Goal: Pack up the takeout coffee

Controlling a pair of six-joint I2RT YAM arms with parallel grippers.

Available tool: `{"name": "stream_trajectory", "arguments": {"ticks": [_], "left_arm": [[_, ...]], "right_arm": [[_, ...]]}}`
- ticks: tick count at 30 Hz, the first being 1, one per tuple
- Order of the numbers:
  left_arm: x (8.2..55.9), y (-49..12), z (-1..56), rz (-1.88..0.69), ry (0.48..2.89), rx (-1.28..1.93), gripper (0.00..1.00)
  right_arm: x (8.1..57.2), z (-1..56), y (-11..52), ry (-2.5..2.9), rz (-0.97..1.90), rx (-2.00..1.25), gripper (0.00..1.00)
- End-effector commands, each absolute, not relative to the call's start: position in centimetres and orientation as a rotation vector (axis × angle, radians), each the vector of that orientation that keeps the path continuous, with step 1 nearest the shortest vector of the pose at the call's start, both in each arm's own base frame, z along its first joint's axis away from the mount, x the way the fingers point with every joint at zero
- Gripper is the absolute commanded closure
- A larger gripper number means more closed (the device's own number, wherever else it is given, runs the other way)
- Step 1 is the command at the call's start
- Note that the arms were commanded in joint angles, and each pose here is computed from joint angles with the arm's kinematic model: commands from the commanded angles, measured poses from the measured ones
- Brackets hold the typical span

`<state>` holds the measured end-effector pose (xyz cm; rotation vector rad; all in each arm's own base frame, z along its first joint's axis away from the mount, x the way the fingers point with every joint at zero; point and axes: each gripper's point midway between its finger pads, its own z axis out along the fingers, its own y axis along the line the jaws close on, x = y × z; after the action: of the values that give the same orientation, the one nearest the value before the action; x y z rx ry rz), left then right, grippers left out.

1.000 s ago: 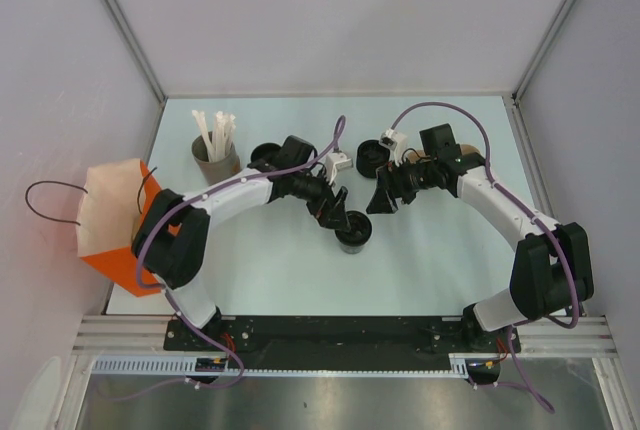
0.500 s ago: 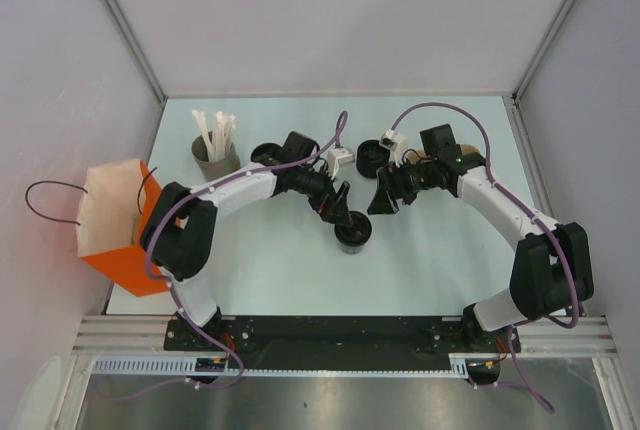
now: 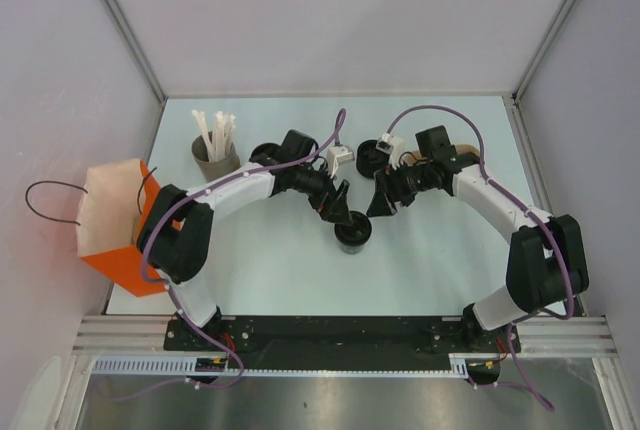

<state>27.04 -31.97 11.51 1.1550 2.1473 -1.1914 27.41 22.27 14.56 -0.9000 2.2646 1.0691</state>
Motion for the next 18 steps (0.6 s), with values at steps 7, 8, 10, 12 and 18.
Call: {"name": "stream_trajectory", "arguments": {"ticks": [7, 8, 10, 12, 18], "left_arm": [[27.7, -32.3, 14.4, -1.176, 2.037, 1.149, 0.0], [27.8, -32.3, 14.5, -1.167, 2.03, 1.15, 0.0], [27.7, -32.1, 14.7, -1.153, 2.024, 1.147, 0.0], [27.8, -32.1, 14.4, -1.151, 2.031, 1.144, 0.0], [27.8, -31.9, 13.7, -1.135, 2.043, 1.144, 0.0]], "right_arm": [[27.6, 13.5, 24.3, 2.281, 1.104, -0.94, 0.19], [27.4, 13.2, 24.6, 2.287, 1.117, -0.946, 0.19], [27.2, 13.1, 24.9, 2.289, 1.116, -0.955, 0.19], [27.2, 13.0, 25.0, 2.293, 1.118, -0.954, 0.18], [27.0, 12.0, 25.7, 2.327, 1.112, -0.956, 0.19]]}}
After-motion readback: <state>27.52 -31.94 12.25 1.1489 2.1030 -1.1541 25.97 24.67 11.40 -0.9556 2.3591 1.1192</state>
